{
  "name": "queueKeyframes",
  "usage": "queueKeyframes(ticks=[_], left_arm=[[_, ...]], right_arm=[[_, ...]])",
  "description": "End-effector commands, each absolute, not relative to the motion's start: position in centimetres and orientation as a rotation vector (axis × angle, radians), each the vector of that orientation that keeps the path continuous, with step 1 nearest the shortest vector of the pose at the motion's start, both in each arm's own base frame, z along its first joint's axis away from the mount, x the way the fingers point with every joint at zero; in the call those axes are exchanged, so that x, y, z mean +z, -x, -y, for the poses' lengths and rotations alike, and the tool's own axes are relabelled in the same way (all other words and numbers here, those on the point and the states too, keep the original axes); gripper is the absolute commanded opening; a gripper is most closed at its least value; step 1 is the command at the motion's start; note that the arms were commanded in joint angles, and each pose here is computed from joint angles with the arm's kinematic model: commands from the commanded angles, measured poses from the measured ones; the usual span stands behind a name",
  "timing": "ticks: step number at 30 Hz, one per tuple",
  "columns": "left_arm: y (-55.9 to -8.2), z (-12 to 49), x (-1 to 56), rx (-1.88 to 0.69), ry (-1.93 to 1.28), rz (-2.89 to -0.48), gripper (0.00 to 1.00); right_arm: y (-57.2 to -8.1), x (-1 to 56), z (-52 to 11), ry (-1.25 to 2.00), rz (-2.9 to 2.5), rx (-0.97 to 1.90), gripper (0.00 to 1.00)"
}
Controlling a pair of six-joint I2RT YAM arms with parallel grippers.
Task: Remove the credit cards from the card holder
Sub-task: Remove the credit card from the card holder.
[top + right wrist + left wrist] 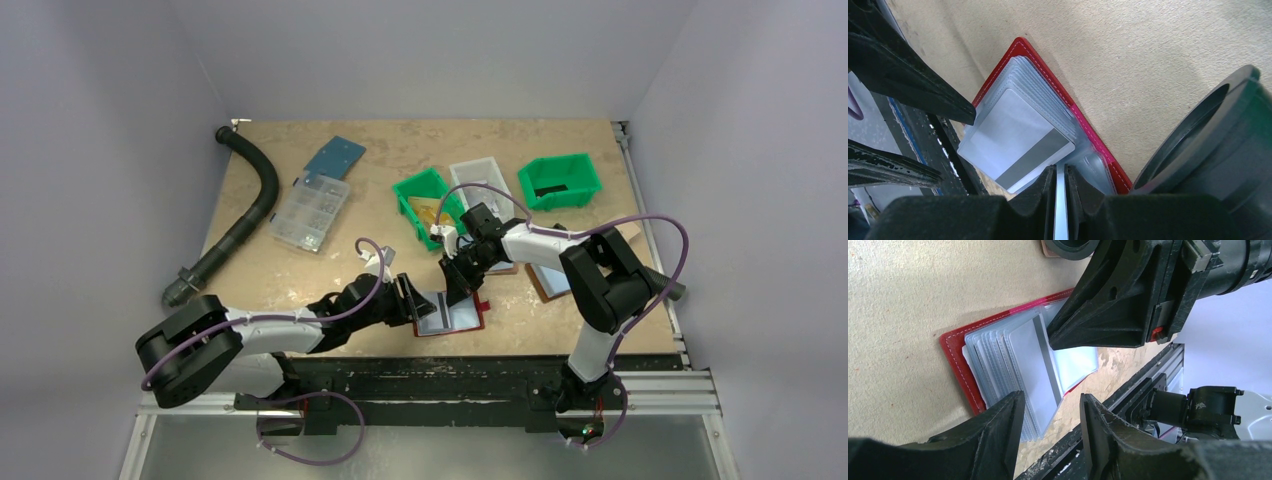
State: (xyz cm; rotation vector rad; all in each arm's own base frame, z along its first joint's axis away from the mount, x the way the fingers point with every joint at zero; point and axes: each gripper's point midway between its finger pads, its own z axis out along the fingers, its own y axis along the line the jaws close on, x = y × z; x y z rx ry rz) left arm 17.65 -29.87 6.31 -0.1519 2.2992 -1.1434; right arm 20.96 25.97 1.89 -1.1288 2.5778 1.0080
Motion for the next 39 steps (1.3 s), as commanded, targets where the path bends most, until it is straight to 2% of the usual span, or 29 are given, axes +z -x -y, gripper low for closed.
queueKeyframes(ticks=[1,28,35,37,39], left_arm=[[-18.4,31.1,8.1,-1.19,0.154,-2.248,0.48],[-18.6,32.5,7.6,-1.179,0.143,-2.297,0.46],[-19.1,32.3,6.9,-1.073,0.115,-2.349,0.42],[-19.2,32.3,6.6,-1.05,0.107,-2.36,0.38],[-19.3,32.4,6.3,-1.036,0.096,-2.37,0.29]], right_arm=[[-21.7,0.9,-26.0,1.14,-2.591,0.934,0.18],[-21.5,0.9,-26.1,1.147,-2.595,0.925,0.18],[-21.5,0.9,-26.2,1.149,-2.594,0.926,0.18],[-21.5,0.9,-26.2,1.153,-2.592,0.929,0.18],[-21.5,0.9,-26.2,1.153,-2.593,0.931,0.18]])
